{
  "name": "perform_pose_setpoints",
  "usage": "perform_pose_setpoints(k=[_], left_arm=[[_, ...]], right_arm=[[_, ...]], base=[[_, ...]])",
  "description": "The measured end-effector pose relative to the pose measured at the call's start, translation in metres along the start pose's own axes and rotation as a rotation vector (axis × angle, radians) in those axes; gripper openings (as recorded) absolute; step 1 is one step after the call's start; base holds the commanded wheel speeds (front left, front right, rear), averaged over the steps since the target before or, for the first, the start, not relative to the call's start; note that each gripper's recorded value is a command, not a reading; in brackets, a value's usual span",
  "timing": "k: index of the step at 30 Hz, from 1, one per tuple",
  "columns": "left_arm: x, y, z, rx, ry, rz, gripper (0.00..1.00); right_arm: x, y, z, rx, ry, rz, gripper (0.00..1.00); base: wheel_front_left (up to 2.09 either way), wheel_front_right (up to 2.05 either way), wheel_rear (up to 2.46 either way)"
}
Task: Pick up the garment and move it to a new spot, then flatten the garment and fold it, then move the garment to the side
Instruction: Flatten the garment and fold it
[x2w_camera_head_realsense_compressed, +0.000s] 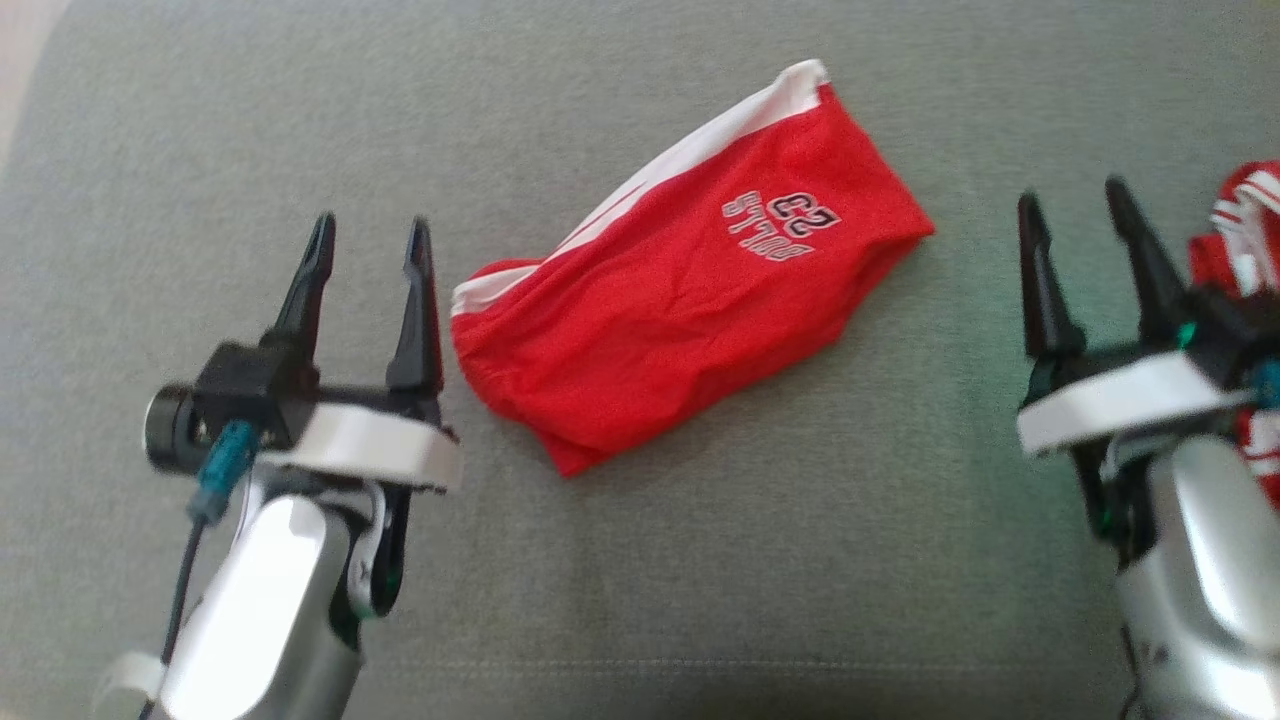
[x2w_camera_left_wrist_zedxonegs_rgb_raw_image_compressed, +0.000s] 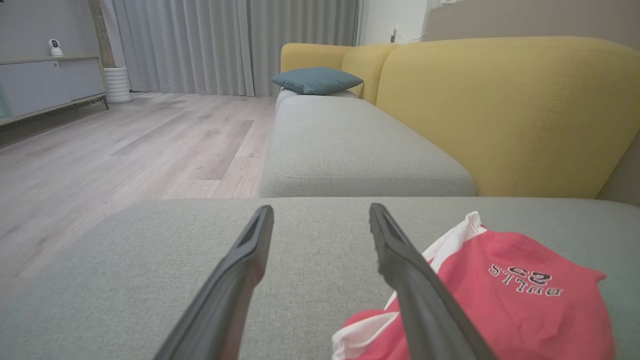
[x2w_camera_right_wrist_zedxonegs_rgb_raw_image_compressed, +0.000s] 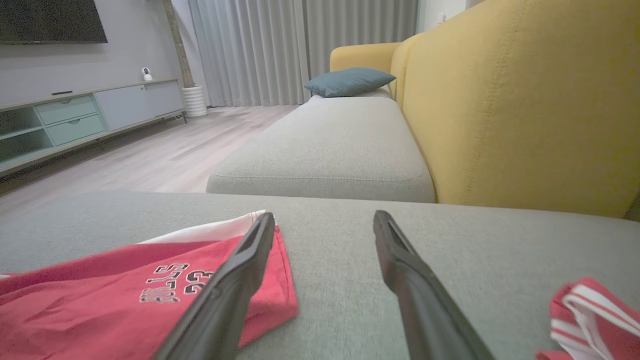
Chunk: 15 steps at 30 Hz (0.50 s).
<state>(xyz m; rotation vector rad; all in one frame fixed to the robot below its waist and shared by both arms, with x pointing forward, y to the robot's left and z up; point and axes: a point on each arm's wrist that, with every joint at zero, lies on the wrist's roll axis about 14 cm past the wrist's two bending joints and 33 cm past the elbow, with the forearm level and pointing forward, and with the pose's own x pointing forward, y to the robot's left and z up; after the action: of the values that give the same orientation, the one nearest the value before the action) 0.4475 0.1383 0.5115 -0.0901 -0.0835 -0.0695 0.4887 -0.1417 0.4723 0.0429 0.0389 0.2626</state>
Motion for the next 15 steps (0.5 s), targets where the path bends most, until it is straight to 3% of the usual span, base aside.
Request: perform_pose_setpoints(k=[8,15], left_arm=[[-0.016,-0.014,-0.01,0.054,0.026,-0.052,1.0],[-0.021,-0.014,-0.017,0.062,0.045,-0.052,1.0]], right_arm=[[-0.054,-0.001,-0.001,0.025,0.052,-0.08,1.0],[-0.068,0.002,0.004,0.038,0.06,-0.097,1.0]], base=[[0.0,0.0,0.0],[0.0,0.0,0.0]])
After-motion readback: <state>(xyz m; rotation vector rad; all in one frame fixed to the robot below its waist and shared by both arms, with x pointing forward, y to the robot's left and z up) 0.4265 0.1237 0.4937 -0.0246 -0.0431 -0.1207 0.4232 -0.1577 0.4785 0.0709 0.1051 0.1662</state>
